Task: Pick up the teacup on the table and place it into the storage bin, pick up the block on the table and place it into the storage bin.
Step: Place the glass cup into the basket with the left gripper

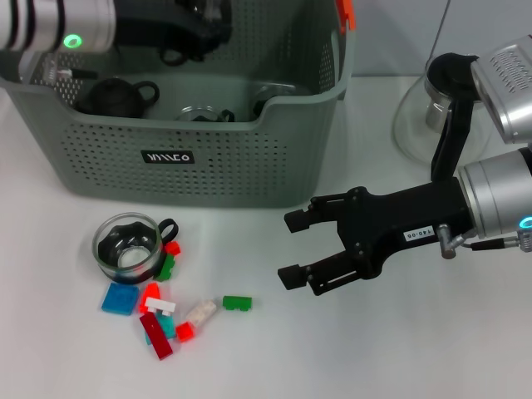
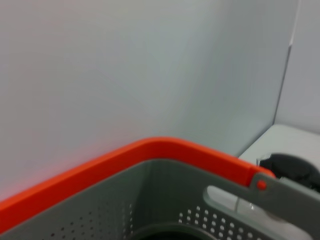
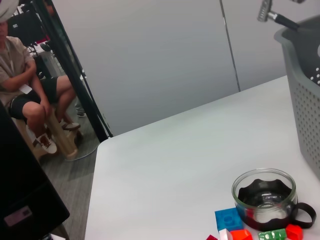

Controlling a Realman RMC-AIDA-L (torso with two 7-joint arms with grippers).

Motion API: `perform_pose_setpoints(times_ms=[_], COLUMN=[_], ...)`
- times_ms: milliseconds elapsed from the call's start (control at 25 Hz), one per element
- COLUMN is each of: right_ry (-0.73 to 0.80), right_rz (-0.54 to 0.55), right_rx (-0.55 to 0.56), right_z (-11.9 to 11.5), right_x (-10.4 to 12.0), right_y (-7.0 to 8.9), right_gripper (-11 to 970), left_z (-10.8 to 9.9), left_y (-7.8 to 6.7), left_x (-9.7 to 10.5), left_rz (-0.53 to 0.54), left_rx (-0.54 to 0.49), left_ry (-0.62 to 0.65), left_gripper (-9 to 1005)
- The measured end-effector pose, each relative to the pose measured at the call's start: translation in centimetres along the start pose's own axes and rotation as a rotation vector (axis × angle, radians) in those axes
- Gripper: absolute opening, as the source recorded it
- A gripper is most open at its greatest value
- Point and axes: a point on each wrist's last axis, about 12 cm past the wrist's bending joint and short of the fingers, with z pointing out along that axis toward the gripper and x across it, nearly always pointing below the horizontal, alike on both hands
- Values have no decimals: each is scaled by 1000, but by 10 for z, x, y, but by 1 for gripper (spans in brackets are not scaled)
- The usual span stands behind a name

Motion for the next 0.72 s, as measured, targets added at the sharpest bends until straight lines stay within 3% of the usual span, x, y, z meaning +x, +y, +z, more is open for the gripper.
perform_pose_setpoints(times_ms=[360,720], right_ry=[-3,-4], right_rz=[7,14], right_rx=[12,11], right_z=[1,2], right_x=[1,3], right_y=[-1,0], right_gripper=[940,940], left_z=[35,50], left_y=[-12,-14], left_x=[6,9], left_rz=[83,122], left_rx=[-75,-148], left_ry=[50,66], left_gripper=[42,43])
